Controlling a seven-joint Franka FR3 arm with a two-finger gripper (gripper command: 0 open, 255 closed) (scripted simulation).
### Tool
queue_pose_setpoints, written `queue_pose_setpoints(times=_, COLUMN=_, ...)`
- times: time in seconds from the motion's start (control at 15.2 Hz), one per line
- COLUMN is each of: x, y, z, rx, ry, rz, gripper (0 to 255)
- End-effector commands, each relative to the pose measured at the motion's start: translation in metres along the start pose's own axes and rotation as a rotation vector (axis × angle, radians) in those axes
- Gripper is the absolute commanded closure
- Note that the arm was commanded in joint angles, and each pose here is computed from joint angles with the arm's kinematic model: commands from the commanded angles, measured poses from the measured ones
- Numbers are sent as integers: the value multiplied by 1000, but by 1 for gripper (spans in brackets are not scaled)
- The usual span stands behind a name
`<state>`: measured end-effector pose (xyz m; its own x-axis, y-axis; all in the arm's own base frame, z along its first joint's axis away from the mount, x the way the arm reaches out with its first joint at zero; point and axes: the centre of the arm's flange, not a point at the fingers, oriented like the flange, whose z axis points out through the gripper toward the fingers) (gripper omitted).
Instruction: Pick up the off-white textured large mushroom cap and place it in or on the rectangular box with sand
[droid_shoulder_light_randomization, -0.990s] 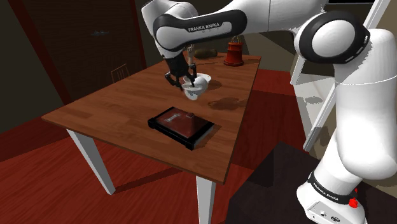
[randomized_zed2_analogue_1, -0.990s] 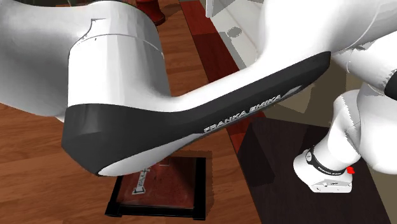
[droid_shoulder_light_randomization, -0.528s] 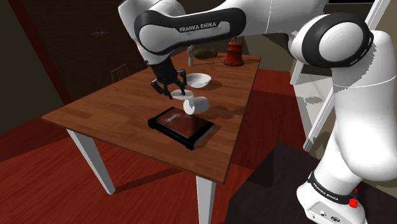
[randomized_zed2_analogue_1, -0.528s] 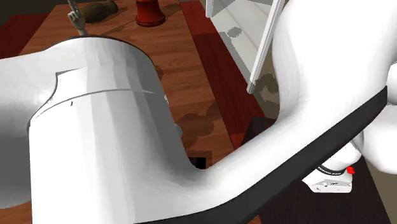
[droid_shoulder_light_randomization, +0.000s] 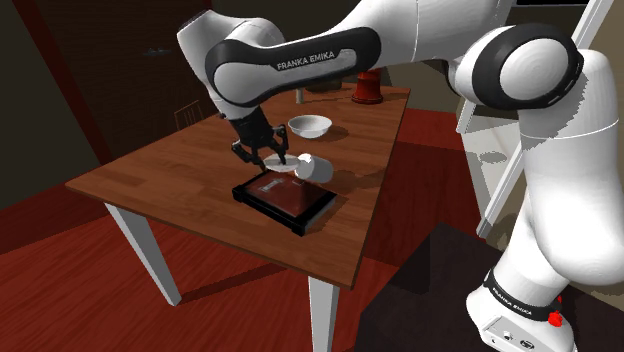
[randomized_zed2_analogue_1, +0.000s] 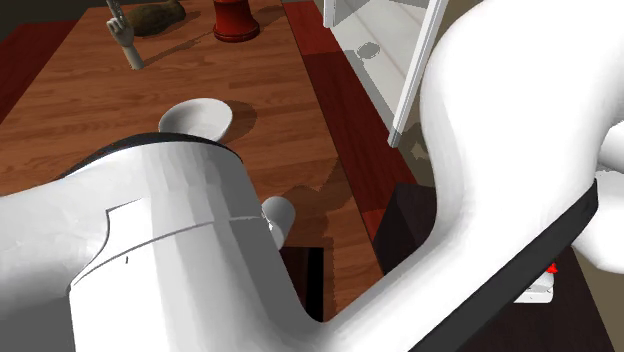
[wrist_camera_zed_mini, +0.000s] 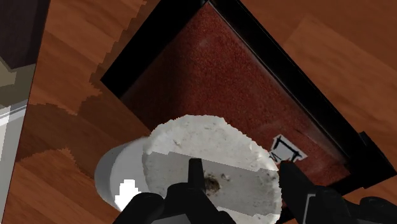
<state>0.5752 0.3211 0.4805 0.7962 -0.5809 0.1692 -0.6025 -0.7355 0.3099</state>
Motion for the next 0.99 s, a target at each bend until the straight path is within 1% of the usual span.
queue_pose_setpoints(times=0.0, x=-2, y=-4, z=10, rx=0, ry=0, rz=0, gripper=255)
queue_pose_setpoints(times=0.4, x=-8, y=-14, z=43, rx=0, ry=0, rz=0, gripper=255)
queue_pose_setpoints(times=0.92, x=-8, y=-14, z=43, rx=0, ry=0, rz=0, gripper=255)
